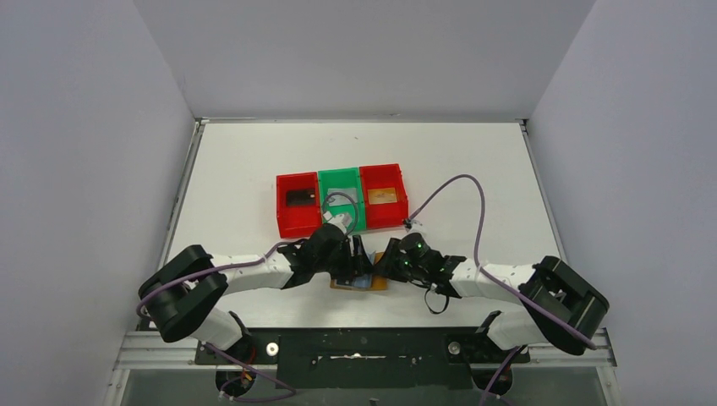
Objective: Take the credit cards out of the card holder
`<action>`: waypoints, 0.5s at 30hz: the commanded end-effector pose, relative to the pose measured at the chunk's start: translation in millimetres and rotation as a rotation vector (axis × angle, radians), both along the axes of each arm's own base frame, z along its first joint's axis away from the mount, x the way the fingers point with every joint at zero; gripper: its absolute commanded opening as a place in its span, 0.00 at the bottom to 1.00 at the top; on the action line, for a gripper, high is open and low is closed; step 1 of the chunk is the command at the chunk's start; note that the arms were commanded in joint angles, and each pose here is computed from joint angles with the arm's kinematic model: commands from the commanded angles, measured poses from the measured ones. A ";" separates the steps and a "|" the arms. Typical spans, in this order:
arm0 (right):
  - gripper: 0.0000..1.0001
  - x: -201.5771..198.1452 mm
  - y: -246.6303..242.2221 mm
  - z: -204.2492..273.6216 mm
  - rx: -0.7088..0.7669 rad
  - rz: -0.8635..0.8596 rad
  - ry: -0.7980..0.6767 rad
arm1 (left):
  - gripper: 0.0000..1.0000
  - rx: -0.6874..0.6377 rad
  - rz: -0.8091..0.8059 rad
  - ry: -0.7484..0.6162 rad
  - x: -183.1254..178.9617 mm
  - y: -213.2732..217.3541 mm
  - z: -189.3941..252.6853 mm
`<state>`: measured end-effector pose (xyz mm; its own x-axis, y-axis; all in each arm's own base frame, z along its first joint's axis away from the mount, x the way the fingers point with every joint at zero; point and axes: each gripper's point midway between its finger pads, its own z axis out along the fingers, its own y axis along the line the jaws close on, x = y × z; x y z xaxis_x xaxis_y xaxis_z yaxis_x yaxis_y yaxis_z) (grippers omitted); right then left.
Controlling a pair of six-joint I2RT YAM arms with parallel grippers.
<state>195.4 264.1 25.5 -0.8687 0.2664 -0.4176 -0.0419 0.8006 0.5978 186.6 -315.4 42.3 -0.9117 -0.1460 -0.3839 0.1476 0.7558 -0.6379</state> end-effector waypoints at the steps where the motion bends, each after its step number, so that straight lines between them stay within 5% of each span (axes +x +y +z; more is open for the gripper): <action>1: 0.32 12.7 2.1 25.6 0.067 -0.045 -0.088 | 0.59 -0.079 -0.042 -0.008 -4.7 -13.6 12.1; 15: 0.40 17.0 -12.5 42.3 0.130 -0.137 -0.127 | 0.53 -0.196 -0.072 -0.029 -5.6 -28.6 31.4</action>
<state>196.9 253.1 46.2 -0.8211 0.3573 -0.4451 -0.0208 0.7606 0.6489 177.6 -327.7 51.5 -0.9247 -0.1451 -0.3520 0.1646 0.6812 -0.7133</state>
